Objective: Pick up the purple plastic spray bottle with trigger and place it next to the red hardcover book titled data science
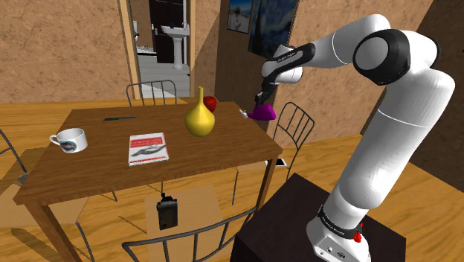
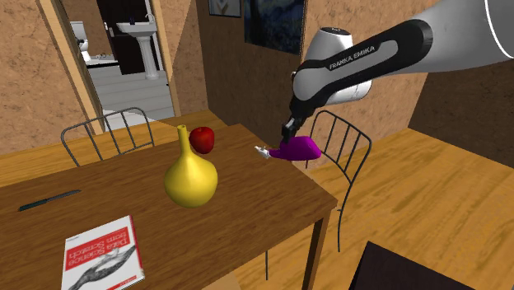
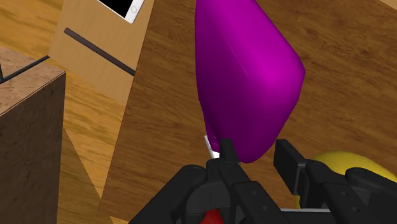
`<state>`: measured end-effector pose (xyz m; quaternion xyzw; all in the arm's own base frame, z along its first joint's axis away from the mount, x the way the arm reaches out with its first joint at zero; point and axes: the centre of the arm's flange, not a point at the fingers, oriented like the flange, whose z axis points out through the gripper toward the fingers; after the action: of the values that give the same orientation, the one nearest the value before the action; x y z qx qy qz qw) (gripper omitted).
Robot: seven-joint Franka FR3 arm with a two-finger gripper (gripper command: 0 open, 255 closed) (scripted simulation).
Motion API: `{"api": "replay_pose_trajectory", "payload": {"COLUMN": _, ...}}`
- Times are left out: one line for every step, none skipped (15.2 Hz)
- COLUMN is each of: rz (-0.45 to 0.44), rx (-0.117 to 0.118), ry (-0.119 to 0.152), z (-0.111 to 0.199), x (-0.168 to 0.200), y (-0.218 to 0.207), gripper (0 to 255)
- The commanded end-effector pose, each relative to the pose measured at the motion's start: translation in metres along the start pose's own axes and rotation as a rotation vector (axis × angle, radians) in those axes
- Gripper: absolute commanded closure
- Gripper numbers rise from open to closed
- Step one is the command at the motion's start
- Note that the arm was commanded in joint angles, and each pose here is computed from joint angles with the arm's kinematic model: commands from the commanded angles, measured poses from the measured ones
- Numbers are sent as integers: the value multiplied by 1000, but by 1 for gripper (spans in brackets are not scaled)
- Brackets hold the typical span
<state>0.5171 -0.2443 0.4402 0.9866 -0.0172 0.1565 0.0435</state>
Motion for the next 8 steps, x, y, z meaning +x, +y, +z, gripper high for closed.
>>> {"api": "replay_pose_trajectory", "payload": {"rz": 0, "rx": 0, "ry": 0, "z": -10, "x": 4, "y": 0, "gripper": 255}}
{"api": "replay_pose_trajectory", "payload": {"rz": 0, "rx": 0, "ry": 0, "z": -15, "x": 5, "y": 1, "gripper": 255}}
{"api": "replay_pose_trajectory", "payload": {"rz": 0, "rx": 0, "ry": 0, "z": -20, "x": 7, "y": 1, "gripper": 255}}
{"api": "replay_pose_trajectory", "payload": {"rz": 0, "rx": 0, "ry": 0, "z": -25, "x": 9, "y": 2, "gripper": 255}}
{"api": "replay_pose_trajectory", "payload": {"rz": 0, "rx": 0, "ry": 0, "z": -30, "x": 10, "y": 2, "gripper": 255}}
{"api": "replay_pose_trajectory", "payload": {"rz": 0, "rx": 0, "ry": 0, "z": -35, "x": 12, "y": 2, "gripper": 255}}
{"api": "replay_pose_trajectory", "payload": {"rz": 0, "rx": 0, "ry": 0, "z": -40, "x": 14, "y": 3, "gripper": 255}}
{"api": "replay_pose_trajectory", "payload": {"rz": 0, "rx": 0, "ry": 0, "z": -45, "x": 15, "y": 3, "gripper": 255}}
